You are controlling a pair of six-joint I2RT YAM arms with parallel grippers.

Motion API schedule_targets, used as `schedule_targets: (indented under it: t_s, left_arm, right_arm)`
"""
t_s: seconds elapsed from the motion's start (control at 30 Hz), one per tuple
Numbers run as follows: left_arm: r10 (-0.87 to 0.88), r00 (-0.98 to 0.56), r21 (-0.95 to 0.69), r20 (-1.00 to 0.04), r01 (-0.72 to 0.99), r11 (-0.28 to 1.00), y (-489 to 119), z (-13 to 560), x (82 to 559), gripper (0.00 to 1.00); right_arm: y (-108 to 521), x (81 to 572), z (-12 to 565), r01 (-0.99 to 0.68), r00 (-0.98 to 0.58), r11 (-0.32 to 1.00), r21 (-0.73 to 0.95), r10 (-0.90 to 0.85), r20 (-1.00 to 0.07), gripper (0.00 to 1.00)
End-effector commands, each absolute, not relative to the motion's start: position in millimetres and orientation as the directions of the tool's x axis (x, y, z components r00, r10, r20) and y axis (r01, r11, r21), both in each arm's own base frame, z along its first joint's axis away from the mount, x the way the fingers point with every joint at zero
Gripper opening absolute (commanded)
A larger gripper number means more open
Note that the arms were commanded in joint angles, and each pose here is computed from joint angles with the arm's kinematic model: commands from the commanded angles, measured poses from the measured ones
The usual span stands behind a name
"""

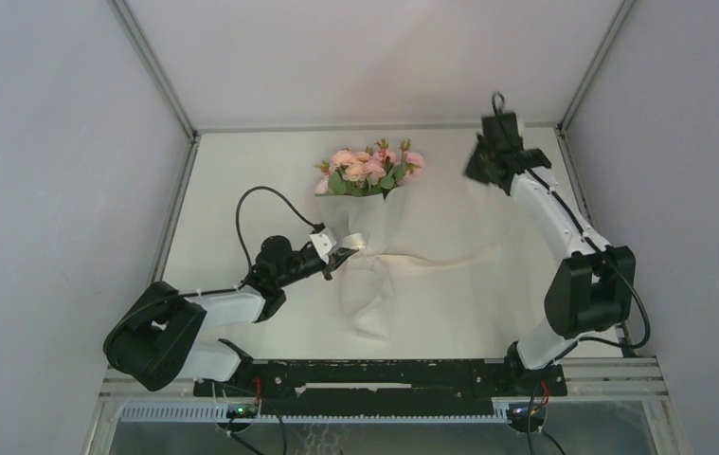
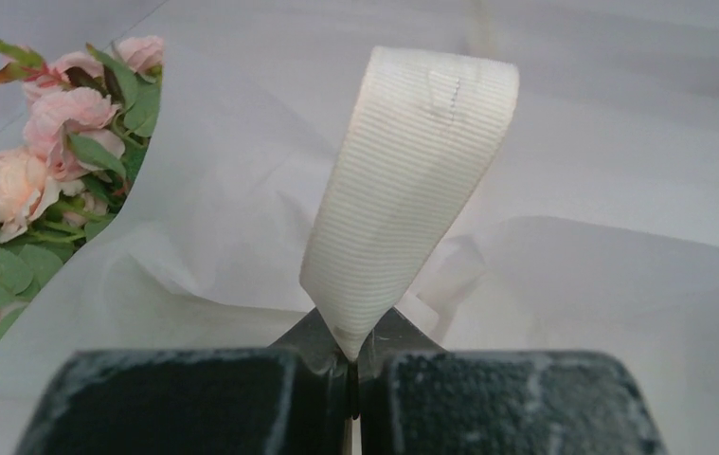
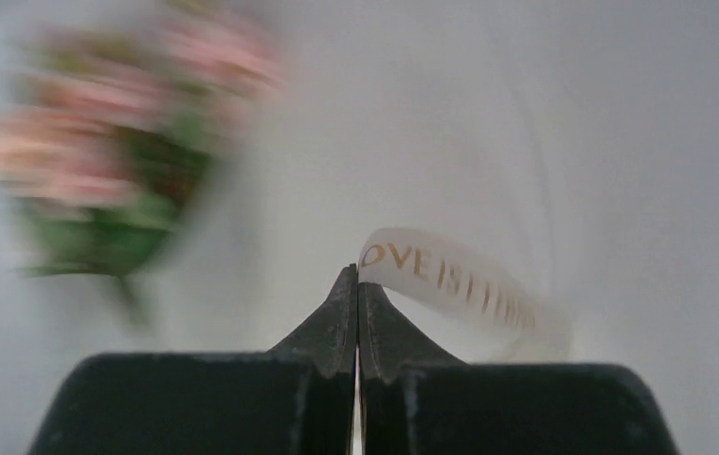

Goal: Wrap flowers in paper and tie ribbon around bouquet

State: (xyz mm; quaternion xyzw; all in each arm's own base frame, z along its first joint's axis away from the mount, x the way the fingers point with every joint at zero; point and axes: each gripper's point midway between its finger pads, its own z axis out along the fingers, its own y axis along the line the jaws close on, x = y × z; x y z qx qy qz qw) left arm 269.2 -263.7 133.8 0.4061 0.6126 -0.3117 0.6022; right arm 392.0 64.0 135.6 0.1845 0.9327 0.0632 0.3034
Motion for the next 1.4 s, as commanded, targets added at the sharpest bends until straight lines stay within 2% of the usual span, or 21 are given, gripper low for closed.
schedule_targets:
  t_s: [0.0,0.1,0.17,0.23,0.43,0.57,0.83,0.87,0.9,0.93,0.97,1.0,1.03,1.23,1.27,1.37]
  left_arm:
    - [0.176,0.195,0.249,-0.965,0.893,0.375,-267,135,252,0.00]
    - [0.173,0.217,0.266,-0.961,0.896,0.355,-267,137,244,0.00]
    - [0.177,0.249,0.296,-0.952,0.890,0.346,-265,139,241,0.00]
    - [0.184,0.275,0.323,-0.944,0.883,0.340,-262,138,238,0.00]
    - [0.177,0.282,0.325,-0.943,0.895,0.307,-262,134,223,0.00]
    - [0.168,0.290,0.329,-0.942,0.895,0.302,-264,136,219,0.00]
    - [0.166,0.300,0.339,-0.939,0.889,0.307,-265,137,220,0.00]
    - [0.166,0.299,0.338,-0.940,0.888,0.313,-265,137,221,0.00]
    - [0.167,0.296,0.336,-0.940,0.888,0.315,-265,137,221,0.00]
    - [0.168,0.293,0.333,-0.941,0.887,0.321,-264,136,222,0.00]
    - [0.166,0.289,0.330,-0.943,0.886,0.327,-264,138,223,0.00]
    - [0.168,0.282,0.324,-0.945,0.886,0.333,-264,137,224,0.00]
    - [0.169,0.276,0.318,-0.946,0.885,0.339,-263,136,224,0.00]
    - [0.159,0.246,0.288,-0.956,0.891,0.351,-264,137,226,0.00]
    - [0.159,0.244,0.286,-0.957,0.890,0.354,-264,137,226,0.00]
    - [0.162,0.242,0.287,-0.957,0.882,0.375,-263,137,230,0.00]
  right_arm:
    - [241,431,326,-0.151,-0.502,0.899,0.412,0.289,-0.815,0.00]
    - [383,380,368,-0.506,-0.529,0.778,0.372,0.060,-0.846,0.00]
    - [437,342,382,-0.632,-0.517,0.688,0.357,-0.030,-0.856,0.00]
    - [464,316,388,-0.695,-0.498,0.624,0.357,-0.060,-0.865,0.00]
    - [489,292,382,-0.700,-0.554,0.540,0.468,0.003,-0.833,0.00]
    - [508,279,369,-0.705,-0.602,0.501,0.503,-0.047,-0.797,0.00]
    - [507,285,346,-0.655,-0.659,0.533,0.536,-0.055,-0.750,0.00]
    - [507,285,339,-0.648,-0.672,0.536,0.542,-0.065,-0.738,0.03]
    - [508,284,333,-0.645,-0.683,0.534,0.547,-0.082,-0.726,0.15]
    - [507,284,327,-0.646,-0.691,0.534,0.546,-0.105,-0.715,0.34]
    - [506,282,318,-0.647,-0.701,0.536,0.543,-0.138,-0.699,0.60]
    - [503,282,311,-0.649,-0.707,0.541,0.535,-0.167,-0.688,0.90]
    - [496,283,307,-0.651,-0.708,0.552,0.521,-0.193,-0.680,0.98]
    - [412,305,329,-0.635,-0.645,0.668,0.387,-0.183,-0.742,1.00]
    - [399,305,337,-0.635,-0.626,0.669,0.386,-0.154,-0.764,1.00]
    - [357,298,319,-0.574,-0.663,0.692,0.438,-0.078,-0.745,1.00]
